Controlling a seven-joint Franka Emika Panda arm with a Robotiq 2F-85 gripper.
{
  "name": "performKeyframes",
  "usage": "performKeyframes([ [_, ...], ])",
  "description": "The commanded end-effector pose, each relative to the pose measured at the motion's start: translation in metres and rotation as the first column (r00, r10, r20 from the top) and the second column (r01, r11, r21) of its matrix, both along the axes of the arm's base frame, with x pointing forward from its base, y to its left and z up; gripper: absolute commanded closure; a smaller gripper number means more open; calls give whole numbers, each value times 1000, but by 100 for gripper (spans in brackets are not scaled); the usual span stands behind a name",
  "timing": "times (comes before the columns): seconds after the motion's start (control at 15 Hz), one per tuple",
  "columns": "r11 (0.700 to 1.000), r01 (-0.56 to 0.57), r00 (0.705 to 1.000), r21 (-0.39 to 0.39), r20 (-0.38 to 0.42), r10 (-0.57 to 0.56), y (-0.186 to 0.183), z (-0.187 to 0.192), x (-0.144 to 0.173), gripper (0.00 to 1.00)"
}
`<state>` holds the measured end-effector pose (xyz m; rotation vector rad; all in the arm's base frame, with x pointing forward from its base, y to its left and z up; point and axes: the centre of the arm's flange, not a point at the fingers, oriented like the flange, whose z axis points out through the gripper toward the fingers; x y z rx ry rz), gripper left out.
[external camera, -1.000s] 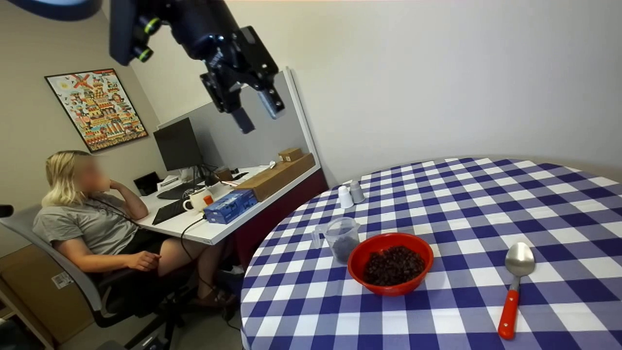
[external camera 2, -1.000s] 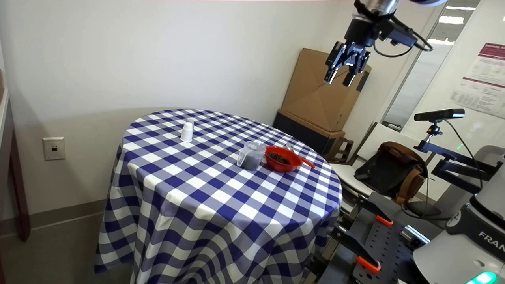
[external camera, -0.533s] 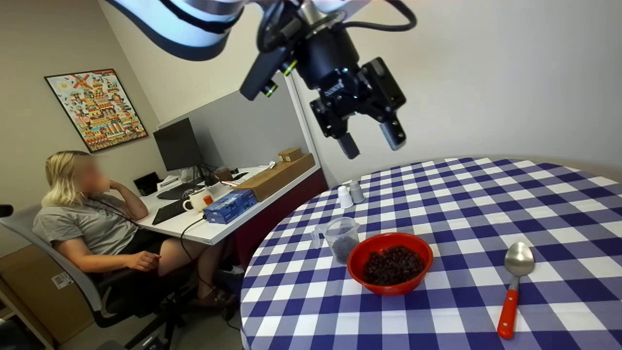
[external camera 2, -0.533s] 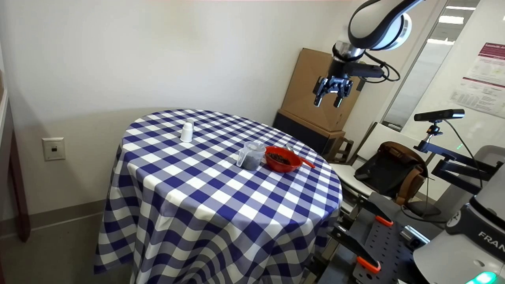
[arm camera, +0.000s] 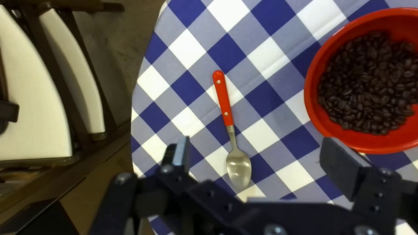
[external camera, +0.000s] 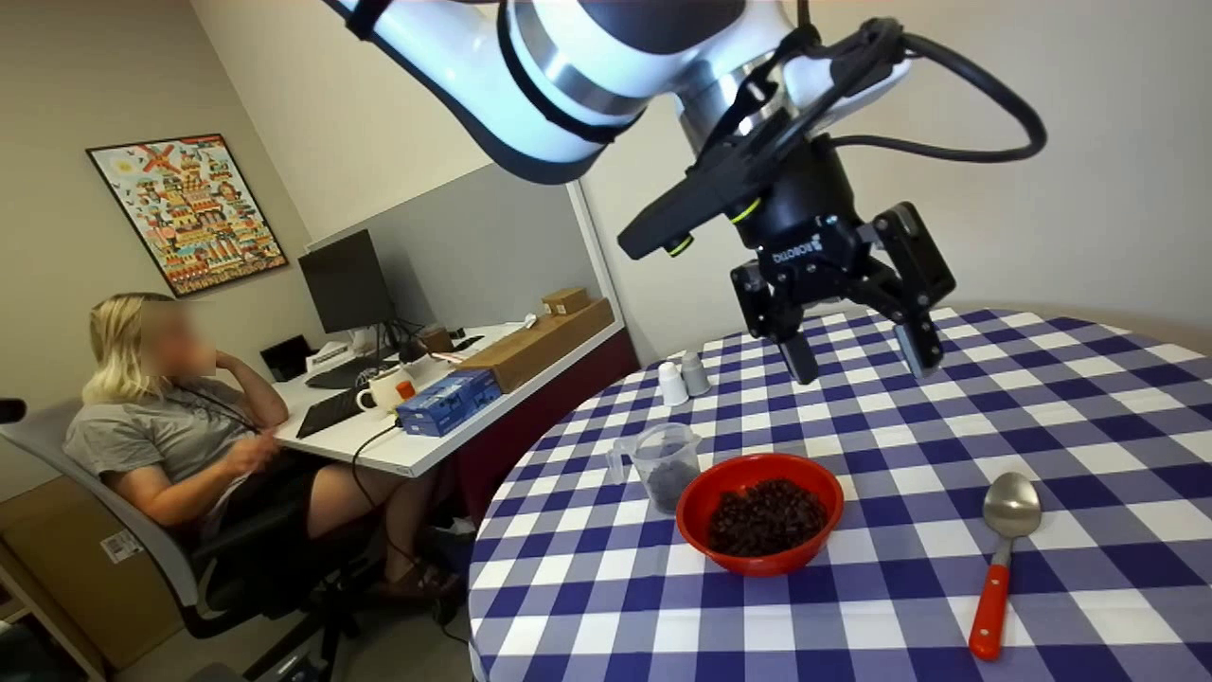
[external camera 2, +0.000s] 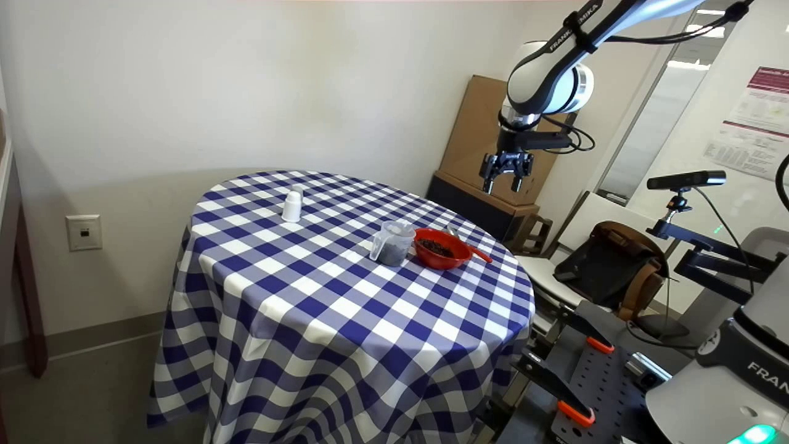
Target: Use the spoon to transfer one scoop of contents from the orange bowl to the clear jar
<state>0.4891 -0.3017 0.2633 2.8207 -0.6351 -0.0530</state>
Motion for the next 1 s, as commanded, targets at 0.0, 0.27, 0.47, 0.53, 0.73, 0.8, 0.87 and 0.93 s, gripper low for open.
performKeyframes([
  [0.0,1000,12,998,26,-56,-11,-41,-18,9,0],
  [0.27,994,73,994,85,-84,-66,-76,-36,-6,0],
  [0.47,989,90,993,115,-88,-80,-96,-47,-14,0],
  [0.53,989,86,993,124,-87,-76,-100,-51,-15,0],
  [0.73,985,67,995,158,-77,-56,-105,-64,-11,0],
  [0.8,983,60,996,171,-72,-48,-105,-69,-8,0],
  [0.87,982,50,997,183,-67,-38,-102,-76,-3,0],
  [0.93,981,37,998,192,-63,-25,-98,-83,3,0],
])
